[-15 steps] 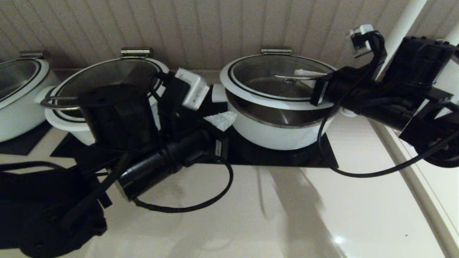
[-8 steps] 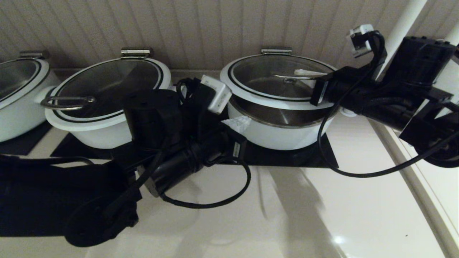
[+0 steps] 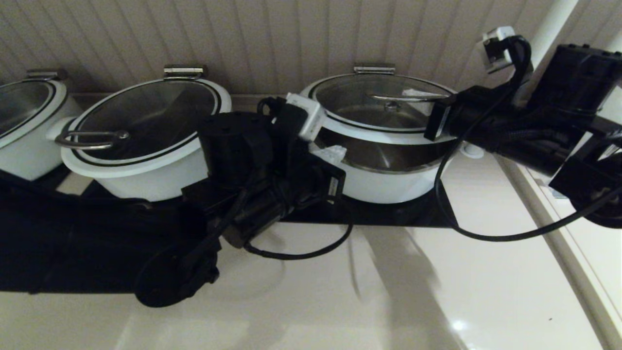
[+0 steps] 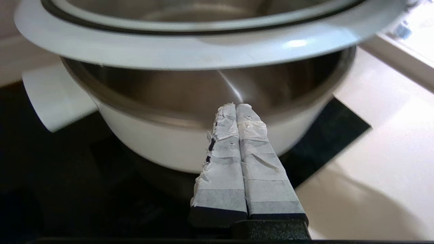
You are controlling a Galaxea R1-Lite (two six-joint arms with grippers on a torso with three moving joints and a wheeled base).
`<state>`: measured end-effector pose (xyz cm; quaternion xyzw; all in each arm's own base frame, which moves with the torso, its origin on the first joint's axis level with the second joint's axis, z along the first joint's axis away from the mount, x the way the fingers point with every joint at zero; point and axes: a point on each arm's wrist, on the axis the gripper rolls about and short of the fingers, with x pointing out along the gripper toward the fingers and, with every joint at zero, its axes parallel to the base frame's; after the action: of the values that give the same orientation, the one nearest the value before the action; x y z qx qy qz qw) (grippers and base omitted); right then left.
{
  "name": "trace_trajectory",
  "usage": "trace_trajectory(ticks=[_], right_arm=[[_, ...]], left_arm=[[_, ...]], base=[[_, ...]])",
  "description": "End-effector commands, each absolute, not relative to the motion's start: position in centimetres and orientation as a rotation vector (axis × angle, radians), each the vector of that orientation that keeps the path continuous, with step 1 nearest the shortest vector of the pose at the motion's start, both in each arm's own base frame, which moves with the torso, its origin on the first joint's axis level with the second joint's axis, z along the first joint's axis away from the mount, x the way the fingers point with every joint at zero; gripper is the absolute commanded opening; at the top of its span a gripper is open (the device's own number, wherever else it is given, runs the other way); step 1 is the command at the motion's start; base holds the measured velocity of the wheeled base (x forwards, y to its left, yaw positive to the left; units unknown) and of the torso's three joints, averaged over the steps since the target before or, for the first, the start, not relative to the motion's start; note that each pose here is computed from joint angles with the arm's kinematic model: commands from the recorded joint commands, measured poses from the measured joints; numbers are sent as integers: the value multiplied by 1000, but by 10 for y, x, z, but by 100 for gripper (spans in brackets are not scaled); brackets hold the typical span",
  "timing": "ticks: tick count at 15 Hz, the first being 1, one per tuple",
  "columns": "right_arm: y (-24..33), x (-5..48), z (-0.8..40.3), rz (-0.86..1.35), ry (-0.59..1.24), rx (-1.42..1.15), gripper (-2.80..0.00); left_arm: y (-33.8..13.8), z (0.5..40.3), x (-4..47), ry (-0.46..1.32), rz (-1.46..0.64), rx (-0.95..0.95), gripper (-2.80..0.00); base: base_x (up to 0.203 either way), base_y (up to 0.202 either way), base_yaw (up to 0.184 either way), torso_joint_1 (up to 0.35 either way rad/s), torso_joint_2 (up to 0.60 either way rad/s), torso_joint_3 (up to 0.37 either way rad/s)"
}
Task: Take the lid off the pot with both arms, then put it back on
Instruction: Hold the pot lid with the left arm
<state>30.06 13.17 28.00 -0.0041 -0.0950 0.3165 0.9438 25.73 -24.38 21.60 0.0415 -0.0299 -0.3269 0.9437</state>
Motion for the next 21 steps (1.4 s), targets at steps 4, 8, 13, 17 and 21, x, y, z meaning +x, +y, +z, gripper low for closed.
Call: trace_trajectory(ticks=[4,8,13,17,21], right_arm=[[128,291,283,649,-201,-10,-280],[124,280,277,654,-179,-12,-280],[120,270,284,654,-195,-11,-280],[114,256,279,655,-174,-12,-280],[110,246,276,658,-166,-13,-280]], left_arm=[[-253,217,268,-79,-640,77,-280],[-251,216,270,-77,-632,80,-280],[-250,215,273,-73,-608,83,-280],[-246,214,277,-72,-594,82,-280],[-247,216,281,-82,-589,76,-280]], base=[[0,0,0,0,0,0],[0,0,0,0,0,0],[0,0,0,0,0,0],[0,0,0,0,0,0],[0,0,0,0,0,0]])
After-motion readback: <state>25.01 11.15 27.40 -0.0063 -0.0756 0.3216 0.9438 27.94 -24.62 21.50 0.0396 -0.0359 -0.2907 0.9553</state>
